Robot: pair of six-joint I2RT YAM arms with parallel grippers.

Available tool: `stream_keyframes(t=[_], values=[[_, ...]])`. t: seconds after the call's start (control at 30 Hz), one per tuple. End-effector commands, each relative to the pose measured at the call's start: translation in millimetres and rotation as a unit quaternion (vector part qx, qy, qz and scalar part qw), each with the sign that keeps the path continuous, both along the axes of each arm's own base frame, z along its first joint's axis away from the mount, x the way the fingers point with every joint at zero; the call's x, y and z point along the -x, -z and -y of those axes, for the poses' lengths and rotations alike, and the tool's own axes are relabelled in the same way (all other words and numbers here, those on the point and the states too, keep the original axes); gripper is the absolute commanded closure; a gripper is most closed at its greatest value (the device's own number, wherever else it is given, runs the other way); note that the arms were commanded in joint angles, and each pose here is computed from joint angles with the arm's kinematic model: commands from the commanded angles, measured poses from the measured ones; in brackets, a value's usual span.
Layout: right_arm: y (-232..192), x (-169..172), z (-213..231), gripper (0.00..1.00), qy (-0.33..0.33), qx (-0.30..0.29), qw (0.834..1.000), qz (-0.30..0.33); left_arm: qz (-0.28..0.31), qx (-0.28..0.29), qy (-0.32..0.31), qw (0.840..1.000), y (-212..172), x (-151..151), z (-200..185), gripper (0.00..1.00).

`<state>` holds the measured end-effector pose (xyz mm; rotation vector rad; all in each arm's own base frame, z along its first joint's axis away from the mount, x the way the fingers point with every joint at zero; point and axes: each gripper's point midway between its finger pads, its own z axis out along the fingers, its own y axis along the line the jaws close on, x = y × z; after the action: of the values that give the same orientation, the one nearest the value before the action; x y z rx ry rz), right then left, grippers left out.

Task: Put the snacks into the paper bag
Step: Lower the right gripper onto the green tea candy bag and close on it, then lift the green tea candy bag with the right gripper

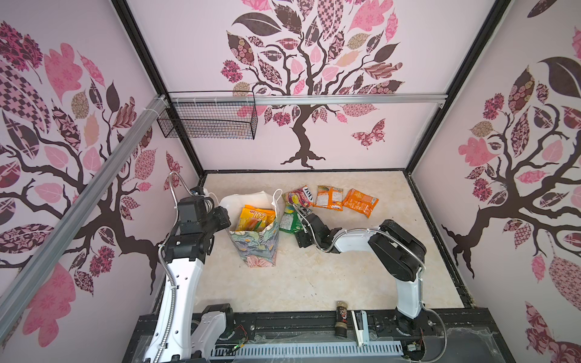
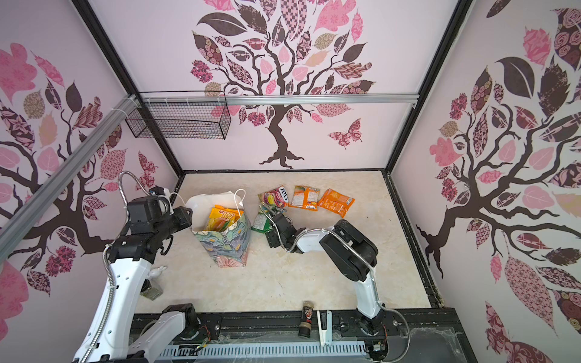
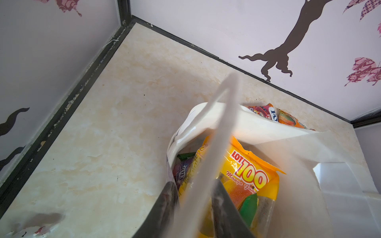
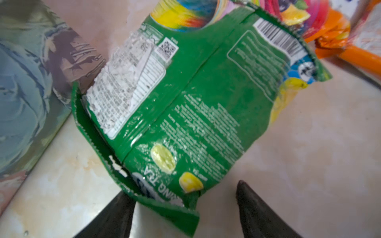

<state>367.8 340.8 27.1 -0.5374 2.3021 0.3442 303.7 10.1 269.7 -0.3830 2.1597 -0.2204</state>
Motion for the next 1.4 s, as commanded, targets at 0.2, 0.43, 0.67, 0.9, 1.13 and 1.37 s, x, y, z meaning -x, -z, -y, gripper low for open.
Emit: stream_keyframes(t=[0.2,0.43,0.67,0.9,1.13,1.37], values=[[13,-2,-2,0.41,0.01,-0.009,1.0,-0.021,0.005,0.0,-0.002,1.0,4,1,-2,0.66],[6,-3,-3,0.65,0.008,-0.02,1.0,-0.012,0.003,0.0,-0.002,1.0,5,0,-2,0.66],[-5,-2,-3,0.93,0.005,-0.031,0.999,-0.004,0.008,0.0,-0.007,1.0,4,1,-4,0.66],[-27,6,3,1.0,0.0,-0.043,0.999,0.006,0.009,0.0,-0.01,1.0,4,2,-6,0.66],[-53,15,11,1.0,-0.003,-0.057,0.998,0.019,0.01,0.0,-0.009,1.0,3,2,-5,0.66],[-83,23,23,1.0,0.003,-0.072,0.997,0.04,0.033,0.011,0.009,0.999,-5,2,2,0.65]])
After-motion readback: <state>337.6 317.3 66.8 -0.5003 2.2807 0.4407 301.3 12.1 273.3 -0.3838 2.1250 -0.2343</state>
